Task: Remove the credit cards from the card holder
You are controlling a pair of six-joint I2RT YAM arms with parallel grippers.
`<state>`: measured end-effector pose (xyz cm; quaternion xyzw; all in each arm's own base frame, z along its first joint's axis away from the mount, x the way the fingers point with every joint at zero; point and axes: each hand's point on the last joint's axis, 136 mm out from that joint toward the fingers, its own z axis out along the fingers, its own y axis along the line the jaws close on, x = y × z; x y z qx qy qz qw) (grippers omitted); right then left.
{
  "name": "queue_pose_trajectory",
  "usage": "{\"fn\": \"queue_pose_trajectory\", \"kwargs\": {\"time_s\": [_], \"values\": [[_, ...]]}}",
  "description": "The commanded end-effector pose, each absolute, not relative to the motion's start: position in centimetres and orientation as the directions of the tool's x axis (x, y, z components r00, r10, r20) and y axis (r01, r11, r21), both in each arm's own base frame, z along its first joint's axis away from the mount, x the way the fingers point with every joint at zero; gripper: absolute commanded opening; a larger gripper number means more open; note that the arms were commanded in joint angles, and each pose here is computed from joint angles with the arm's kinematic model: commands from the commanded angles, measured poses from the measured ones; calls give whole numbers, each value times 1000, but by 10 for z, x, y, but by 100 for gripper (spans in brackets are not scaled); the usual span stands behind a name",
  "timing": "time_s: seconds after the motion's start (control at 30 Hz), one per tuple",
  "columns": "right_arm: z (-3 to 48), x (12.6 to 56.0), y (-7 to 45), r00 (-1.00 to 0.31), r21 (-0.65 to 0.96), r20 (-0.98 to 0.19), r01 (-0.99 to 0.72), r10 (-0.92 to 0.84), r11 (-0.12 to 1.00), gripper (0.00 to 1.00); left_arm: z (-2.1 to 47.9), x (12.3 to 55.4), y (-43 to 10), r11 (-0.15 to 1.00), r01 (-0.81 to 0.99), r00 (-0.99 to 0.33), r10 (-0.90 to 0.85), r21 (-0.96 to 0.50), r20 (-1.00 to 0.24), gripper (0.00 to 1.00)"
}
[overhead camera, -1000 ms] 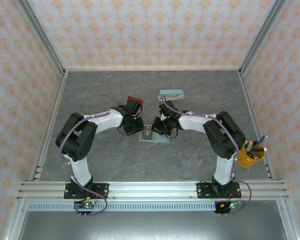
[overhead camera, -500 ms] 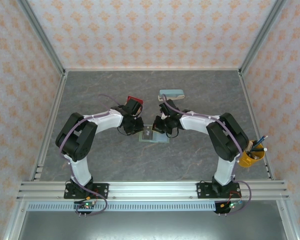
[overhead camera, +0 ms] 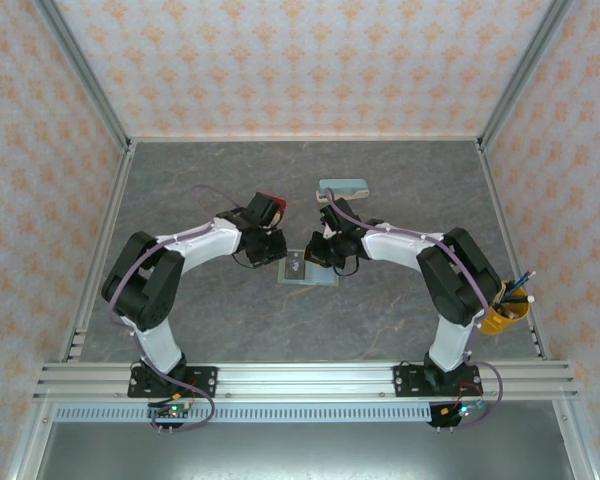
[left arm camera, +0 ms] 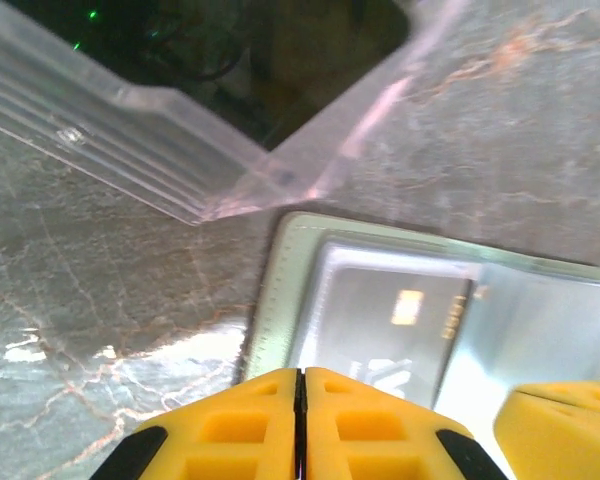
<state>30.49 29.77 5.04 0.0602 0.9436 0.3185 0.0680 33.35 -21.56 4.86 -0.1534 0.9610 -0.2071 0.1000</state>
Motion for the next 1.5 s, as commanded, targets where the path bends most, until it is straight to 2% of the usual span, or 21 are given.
{"fn": "queue_pose_trajectory", "kwargs": {"time_s": [0.0,0.3,0.8,1.27,1.47], "values": [[41,301,299,-986,615,-56,92,160,783,13,64,333,-224,861,-200,-939,-304,-468,-159,12],[31,300,299,-986,603,-25,118,167,789,15,37,328,-226,868,-227,-949,-299,-441,-98,12],[23,298,298,-988,591,-3,124,157,797,15,7,319,-206,902,-285,-943,-324,-323,-73,9],[32,298,315,-993,671,7,95,121,735,16,-6,311,-203,903,-299,-943,-329,-309,-49,7],[36,300,316,-992,681,-6,86,124,727,12,-6,311,-203,901,-300,-943,-330,-312,-48,7]]}}
